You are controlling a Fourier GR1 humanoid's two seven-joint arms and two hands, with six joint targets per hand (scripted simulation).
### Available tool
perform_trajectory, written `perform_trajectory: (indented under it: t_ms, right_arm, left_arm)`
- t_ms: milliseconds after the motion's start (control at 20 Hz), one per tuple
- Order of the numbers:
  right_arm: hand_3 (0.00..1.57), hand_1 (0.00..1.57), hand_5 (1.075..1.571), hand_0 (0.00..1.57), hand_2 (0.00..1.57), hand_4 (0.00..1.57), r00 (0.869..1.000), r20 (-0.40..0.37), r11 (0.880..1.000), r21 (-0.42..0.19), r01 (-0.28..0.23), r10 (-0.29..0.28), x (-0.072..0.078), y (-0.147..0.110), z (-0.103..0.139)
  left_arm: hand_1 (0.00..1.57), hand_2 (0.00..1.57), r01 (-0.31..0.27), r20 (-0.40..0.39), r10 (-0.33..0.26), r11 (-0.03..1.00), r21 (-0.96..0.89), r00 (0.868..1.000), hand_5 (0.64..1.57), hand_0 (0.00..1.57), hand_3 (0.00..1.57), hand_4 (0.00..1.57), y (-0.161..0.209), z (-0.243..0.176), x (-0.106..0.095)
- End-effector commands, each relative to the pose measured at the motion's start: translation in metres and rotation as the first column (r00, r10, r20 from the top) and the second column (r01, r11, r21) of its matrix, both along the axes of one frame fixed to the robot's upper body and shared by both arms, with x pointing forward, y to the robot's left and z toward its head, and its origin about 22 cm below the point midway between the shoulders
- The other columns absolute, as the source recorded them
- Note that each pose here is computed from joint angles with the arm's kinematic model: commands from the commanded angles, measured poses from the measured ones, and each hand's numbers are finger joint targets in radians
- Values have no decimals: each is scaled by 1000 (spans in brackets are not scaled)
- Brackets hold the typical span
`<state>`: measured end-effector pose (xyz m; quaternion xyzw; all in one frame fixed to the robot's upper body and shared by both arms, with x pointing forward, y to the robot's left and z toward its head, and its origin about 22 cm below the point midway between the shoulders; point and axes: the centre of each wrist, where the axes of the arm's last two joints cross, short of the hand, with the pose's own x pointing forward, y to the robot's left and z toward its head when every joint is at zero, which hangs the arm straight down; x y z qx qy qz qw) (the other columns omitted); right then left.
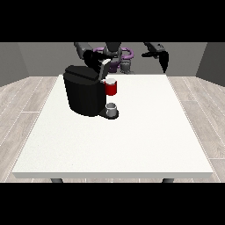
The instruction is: Insert the coffee pod into the coffee machine and close the lid
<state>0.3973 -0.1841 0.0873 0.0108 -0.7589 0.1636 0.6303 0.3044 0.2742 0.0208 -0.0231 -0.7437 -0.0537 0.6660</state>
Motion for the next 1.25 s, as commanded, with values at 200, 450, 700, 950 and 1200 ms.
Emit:
perform_trajectory:
  t_ms: [200, 450, 700, 950, 1200]
  right_arm:
    - [0, 0, 1571, 0, 0, 149, 999, 37, 995, -95, -18, 21, 7, 7, 11]
    - [0, 0, 1571, 0, 0, 116, 994, 104, 998, -54, -22, 27, 17, 31, 44]
    - [0, 0, 1571, 0, 0, 67, 989, 94, 993, 2, -115, 114, 2, 49, 20]
    - [0, 0, 1571, 0, 0, 275, 979, 86, 978, 79, -194, 187, -20, 56, -7]
    - [0, 0, 1571, 0, 0, 157, 991, -63, 971, 217, -103, 119, -72, 47, -69]
  left_arm:
    - [0, 0, -2, -3, 2, 1000, 14, 1000, 1571, 0, 0, 169, -12, -10, -7]
    - [0, 0, 2, 45, -2, 1000, 3, 999, 1571, 0, 0, 181, 5, -5, 3]
    - [0, 0, 9, 0, -9, 1000, 3, 1000, 1571, 0, 0, 0, -8, -22, -11]
    - [0, 0, -44, 7, 44, 999, -7, 999, 1571, 0, 0, 185, 15, -27, -16]
    - [0, 0, -85, -59, 83, 996, -37, 995, 1571, 0, 0, 192, 18, -50, -31]
